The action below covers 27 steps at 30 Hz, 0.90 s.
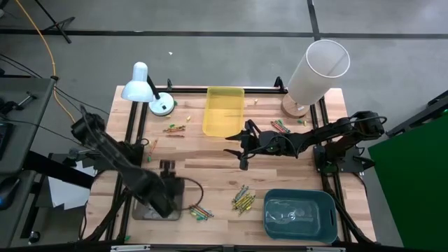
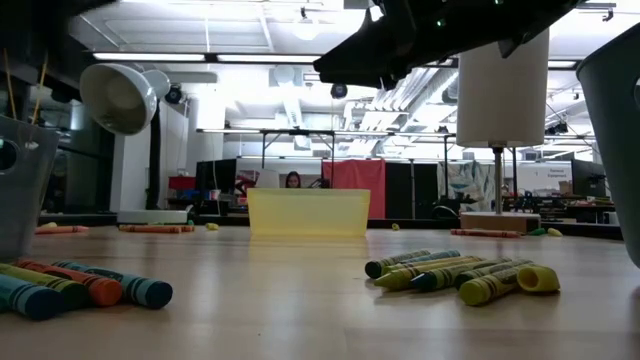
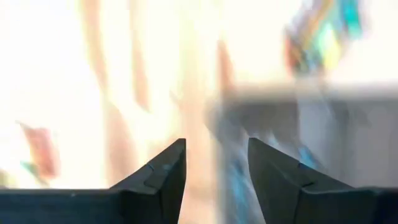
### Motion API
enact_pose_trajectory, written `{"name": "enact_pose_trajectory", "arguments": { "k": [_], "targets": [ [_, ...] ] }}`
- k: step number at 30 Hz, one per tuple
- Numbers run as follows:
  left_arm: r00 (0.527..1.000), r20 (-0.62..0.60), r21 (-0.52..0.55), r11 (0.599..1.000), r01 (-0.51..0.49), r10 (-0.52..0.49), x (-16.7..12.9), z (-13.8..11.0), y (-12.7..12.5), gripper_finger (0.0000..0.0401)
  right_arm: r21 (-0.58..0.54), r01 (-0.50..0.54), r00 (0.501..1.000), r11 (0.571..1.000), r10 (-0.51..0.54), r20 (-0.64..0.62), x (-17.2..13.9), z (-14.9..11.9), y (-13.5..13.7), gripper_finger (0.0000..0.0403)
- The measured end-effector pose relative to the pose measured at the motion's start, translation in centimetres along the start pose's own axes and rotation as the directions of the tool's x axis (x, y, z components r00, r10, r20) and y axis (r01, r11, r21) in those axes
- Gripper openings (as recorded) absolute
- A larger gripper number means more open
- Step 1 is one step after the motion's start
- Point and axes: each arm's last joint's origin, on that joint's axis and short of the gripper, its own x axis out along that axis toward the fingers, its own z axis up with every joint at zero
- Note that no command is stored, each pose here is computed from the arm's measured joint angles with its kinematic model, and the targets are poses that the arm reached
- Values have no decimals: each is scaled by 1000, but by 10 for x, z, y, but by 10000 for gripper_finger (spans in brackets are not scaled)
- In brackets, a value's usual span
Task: Sort crayons
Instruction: Adjust the pine green bin
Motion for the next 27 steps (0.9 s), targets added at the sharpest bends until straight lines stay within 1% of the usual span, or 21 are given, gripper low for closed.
{"name": "enact_pose_trajectory", "arguments": {
  "k": [1,3,4,6,8,11,13,16,17,18,20,23,27],
  "targets": [
    [995,80,2,999,-53,53,-5,1,8,158,0,0,1000,1000,0,0,0,0,0,199],
    [964,218,-34,989,-145,149,-11,2,24,158,0,0,1000,1000,0,0,0,0,0,199],
    [946,266,-59,983,-174,183,-13,2,33,158,0,0,1000,1000,0,1,0,0,0,199],
    [916,342,-107,977,-184,210,-10,0,49,158,0,0,1000,1000,0,0,0,0,0,199],
    [885,413,-148,975,-166,213,-1,-3,62,158,-7,-2,1000,1000,2,0,0,0,0,199],
    [809,558,-183,978,-98,185,24,-6,76,158,-30,-18,1000,999,18,2,0,0,1,199],
    [735,661,-181,983,-41,153,43,-10,84,158,-33,-31,1000,999,31,2,0,0,1,199],
    [607,784,-178,984,18,130,67,-17,95,158,-34,-45,999,998,45,3,0,0,1,199],
    [574,808,-182,983,26,134,73,-20,99,158,-35,-46,999,998,46,3,0,0,1,199],
    [556,820,-188,982,30,140,77,-23,102,158,-38,-46,999,998,46,3,0,0,1,199],
    [541,826,-205,978,32,156,84,-28,108,158,-56,-46,999,997,46,3,0,0,1,199],
    [553,816,-217,976,26,167,89,-32,111,159,-60,-46,999,997,46,3,0,0,1,199],
    [556,814,-207,978,7,168,90,-32,112,158,-61,-45,999,997,46,3,0,0,1,199]
  ]
}}
